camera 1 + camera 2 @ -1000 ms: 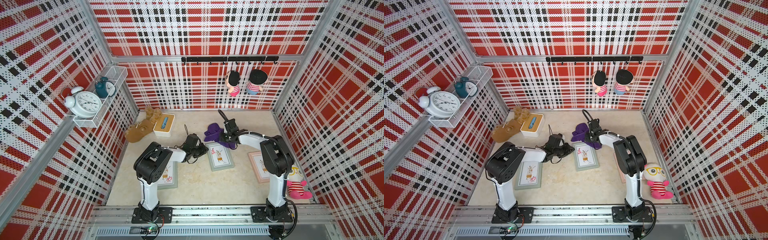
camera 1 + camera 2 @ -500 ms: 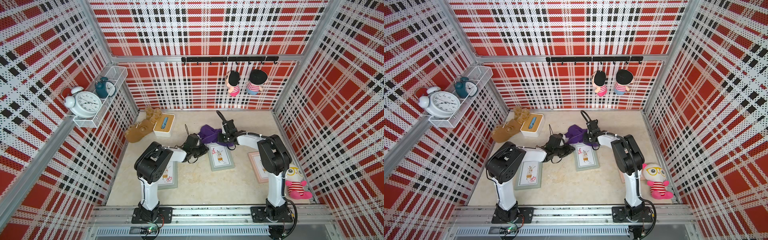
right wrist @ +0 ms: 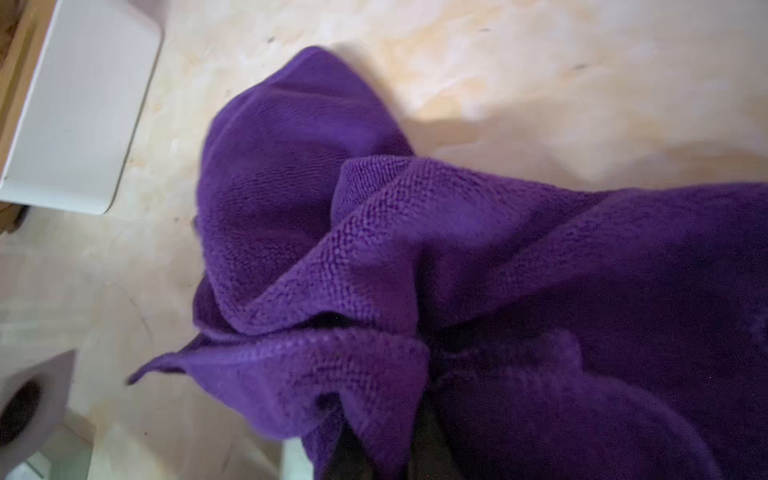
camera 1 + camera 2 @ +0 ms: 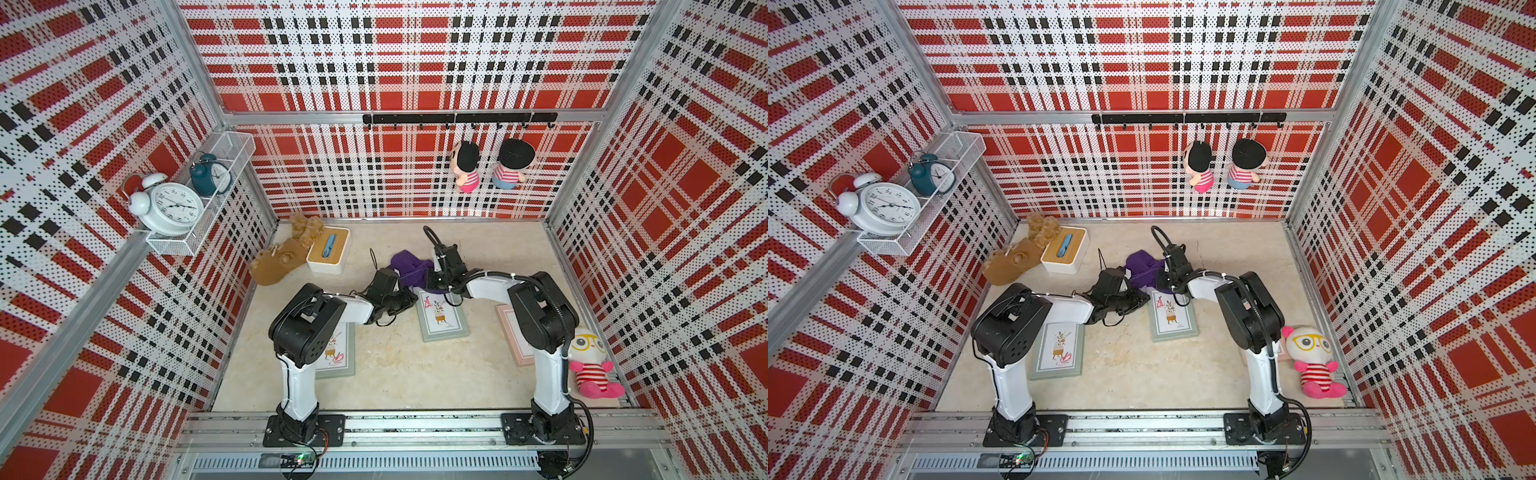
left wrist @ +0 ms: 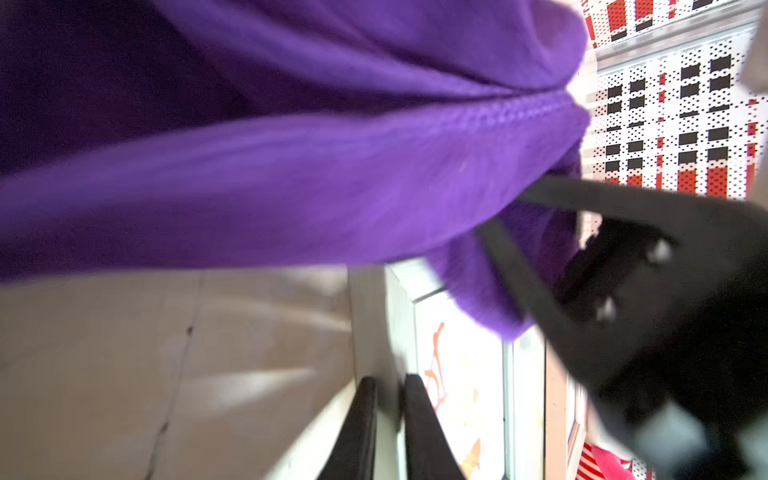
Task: Wipe the picture frame with a cloth
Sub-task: Wipe the dirt from the picture frame.
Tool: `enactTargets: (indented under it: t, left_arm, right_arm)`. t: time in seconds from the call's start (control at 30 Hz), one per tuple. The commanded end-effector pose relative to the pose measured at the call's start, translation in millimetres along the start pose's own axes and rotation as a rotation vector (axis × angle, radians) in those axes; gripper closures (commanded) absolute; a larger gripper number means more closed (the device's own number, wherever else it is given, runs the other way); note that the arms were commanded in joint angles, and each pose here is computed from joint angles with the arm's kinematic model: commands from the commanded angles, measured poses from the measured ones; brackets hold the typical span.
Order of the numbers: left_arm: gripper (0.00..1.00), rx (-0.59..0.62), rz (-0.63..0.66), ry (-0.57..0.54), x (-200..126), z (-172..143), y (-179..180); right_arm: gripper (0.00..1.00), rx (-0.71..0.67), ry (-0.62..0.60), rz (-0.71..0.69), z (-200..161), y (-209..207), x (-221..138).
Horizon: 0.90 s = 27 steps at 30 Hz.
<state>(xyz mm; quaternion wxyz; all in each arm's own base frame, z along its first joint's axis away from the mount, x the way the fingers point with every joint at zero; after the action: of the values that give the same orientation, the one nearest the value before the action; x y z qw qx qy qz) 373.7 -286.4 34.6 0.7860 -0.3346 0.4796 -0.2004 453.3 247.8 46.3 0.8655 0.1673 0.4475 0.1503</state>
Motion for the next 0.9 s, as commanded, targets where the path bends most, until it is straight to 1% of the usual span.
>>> enactTargets:
  t: [0.0, 0.07, 0.13, 0.2, 0.23, 0.33, 0.47, 0.53, 0.6, 0.67, 0.73, 0.8, 0.87]
  left_arm:
    - [0.84, -0.060, 0.236, 0.090, 6.1, -35.5, 72.3]
    - [0.84, -0.058, 0.233, 0.090, 7.0, -34.7, 71.2]
    - [0.84, -0.058, 0.233, 0.091, 8.2, -34.6, 71.4]
    - [0.84, -0.060, 0.231, 0.090, 8.5, -34.0, 70.7]
    - [0.84, -0.059, 0.232, 0.090, 8.6, -34.6, 70.6]
    - [0.84, -0.058, 0.232, 0.095, 8.4, -36.0, 70.9]
    - [0.84, -0.053, 0.233, 0.094, 6.8, -36.3, 71.4]
    - [0.84, -0.053, 0.235, 0.096, 7.3, -37.0, 72.2]
    - [0.84, -0.053, 0.236, 0.097, 7.7, -37.5, 72.6]
    - [0.84, -0.052, 0.235, 0.095, 7.7, -37.0, 72.0]
    - [0.84, -0.054, 0.235, 0.094, 8.0, -36.7, 71.7]
    - [0.84, -0.055, 0.233, 0.091, 7.7, -35.6, 70.7]
    - [0.84, -0.057, 0.232, 0.093, 7.8, -36.3, 70.4]
  right_arm:
    - [1.00, 0.066, 0.168, -0.106, -40.5, -48.9, -4.3]
    - [1.00, -0.011, 0.192, -0.051, -52.4, -23.2, 3.8]
    - [1.00, -0.058, 0.232, -0.018, -75.1, 1.1, 14.8]
    - [1.00, -0.077, 0.250, 0.029, -93.3, 19.5, 21.7]
    - [1.00, -0.047, 0.253, 0.041, -98.4, 23.2, 23.5]
    - [1.00, -0.025, 0.230, 0.021, -92.5, 12.0, 20.9]
    - [1.00, -0.035, 0.183, -0.052, -61.8, -27.5, 9.0]
    - [1.00, -0.047, 0.162, -0.075, -50.1, -40.7, 5.2]
    - [1.00, -0.064, 0.156, -0.078, -47.1, -41.2, 6.7]
    - [1.00, -0.054, 0.178, -0.017, -55.1, -25.4, 13.2]
    - [1.00, -0.054, 0.208, 0.066, -70.8, 2.3, 21.9]
    - [1.00, -0.077, 0.234, 0.114, -85.8, 27.9, 27.5]
    - [1.00, -0.086, 0.249, 0.156, -94.3, 43.3, 30.3]
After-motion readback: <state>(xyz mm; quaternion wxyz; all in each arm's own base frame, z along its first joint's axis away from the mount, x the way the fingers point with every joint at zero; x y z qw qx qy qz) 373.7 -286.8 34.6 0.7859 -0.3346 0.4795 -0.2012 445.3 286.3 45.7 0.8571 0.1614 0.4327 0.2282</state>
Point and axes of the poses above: each gripper's point midway between its finger pads, its own x axis out along the fingers, its own y axis along the line the jaws close on, z = x × y, the point moved 1 cm from there along -x, back along the fingers, and after that the axes turned 2 degrees about x, right-handed, at the moved point
